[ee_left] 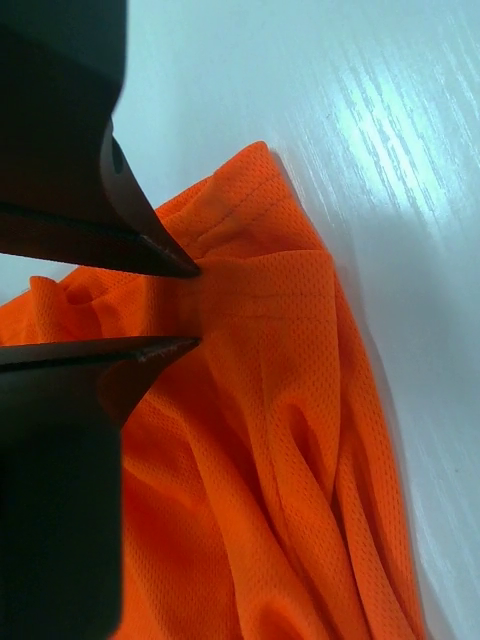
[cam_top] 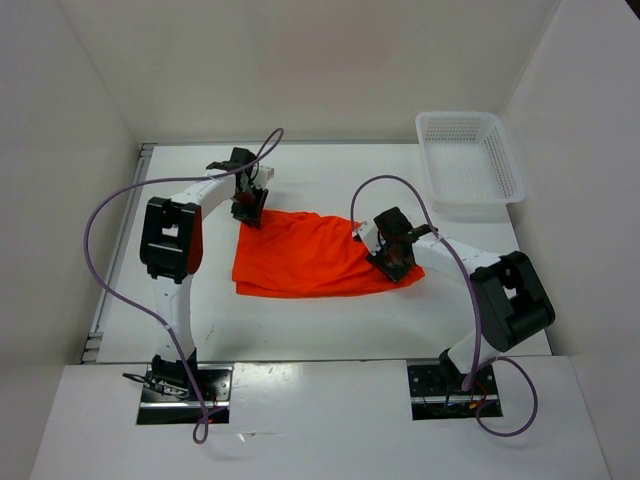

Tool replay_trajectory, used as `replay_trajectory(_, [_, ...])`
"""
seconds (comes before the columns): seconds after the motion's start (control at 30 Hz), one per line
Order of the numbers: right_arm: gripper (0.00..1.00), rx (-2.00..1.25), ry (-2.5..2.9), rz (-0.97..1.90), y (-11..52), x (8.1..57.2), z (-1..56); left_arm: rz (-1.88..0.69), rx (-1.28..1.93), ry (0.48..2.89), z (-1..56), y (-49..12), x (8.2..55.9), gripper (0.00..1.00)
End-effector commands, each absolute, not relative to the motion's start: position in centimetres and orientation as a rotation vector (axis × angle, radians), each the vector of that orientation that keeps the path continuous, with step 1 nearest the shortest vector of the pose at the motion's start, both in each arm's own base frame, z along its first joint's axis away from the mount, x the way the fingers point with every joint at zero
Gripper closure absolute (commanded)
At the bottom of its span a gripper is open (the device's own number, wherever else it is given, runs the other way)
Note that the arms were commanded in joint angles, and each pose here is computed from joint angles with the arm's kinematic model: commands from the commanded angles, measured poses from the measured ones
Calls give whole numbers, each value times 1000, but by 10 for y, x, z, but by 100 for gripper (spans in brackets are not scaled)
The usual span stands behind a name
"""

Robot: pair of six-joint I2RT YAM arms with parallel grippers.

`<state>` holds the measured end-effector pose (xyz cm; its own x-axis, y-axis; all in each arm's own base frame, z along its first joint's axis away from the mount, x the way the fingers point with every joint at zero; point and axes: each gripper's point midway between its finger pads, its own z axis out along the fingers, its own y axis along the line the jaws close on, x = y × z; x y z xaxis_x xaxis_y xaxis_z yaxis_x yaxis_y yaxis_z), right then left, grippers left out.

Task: Fold and stack the shorts
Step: Fold the shorts

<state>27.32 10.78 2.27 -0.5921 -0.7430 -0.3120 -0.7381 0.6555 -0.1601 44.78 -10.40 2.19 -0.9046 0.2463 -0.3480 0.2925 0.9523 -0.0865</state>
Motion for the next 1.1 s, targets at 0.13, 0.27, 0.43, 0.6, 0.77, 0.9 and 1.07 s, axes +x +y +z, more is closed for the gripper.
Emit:
replay_trajectory(0.13, [62,-1223,2465,-109,99,283,24,-223,386,2812,7,-100,440,65])
replay_trajectory(0.27, [62,-1251,2454,-115,99,285,22,-306,398,2806,8,-110,438,77])
replay_trajectory(0.43, [62,-1267,2434,-135,98,289,23,-337,378,2802,11,-106,437,100])
replay_trajectory(0.6, [62,-1260,2427,-148,97,291,24,-165,303,2728,39,-72,449,100])
replay_trajectory(0.77, [65,-1284,2441,-150,93,284,17,-105,255,2625,87,-55,451,100])
replay_trajectory(0.9, [65,-1295,2435,-152,93,285,17,-119,259,2633,91,-56,443,99])
replay_trajectory(1.07, [65,-1304,2421,-143,95,286,18,-90,255,2720,62,-50,429,91])
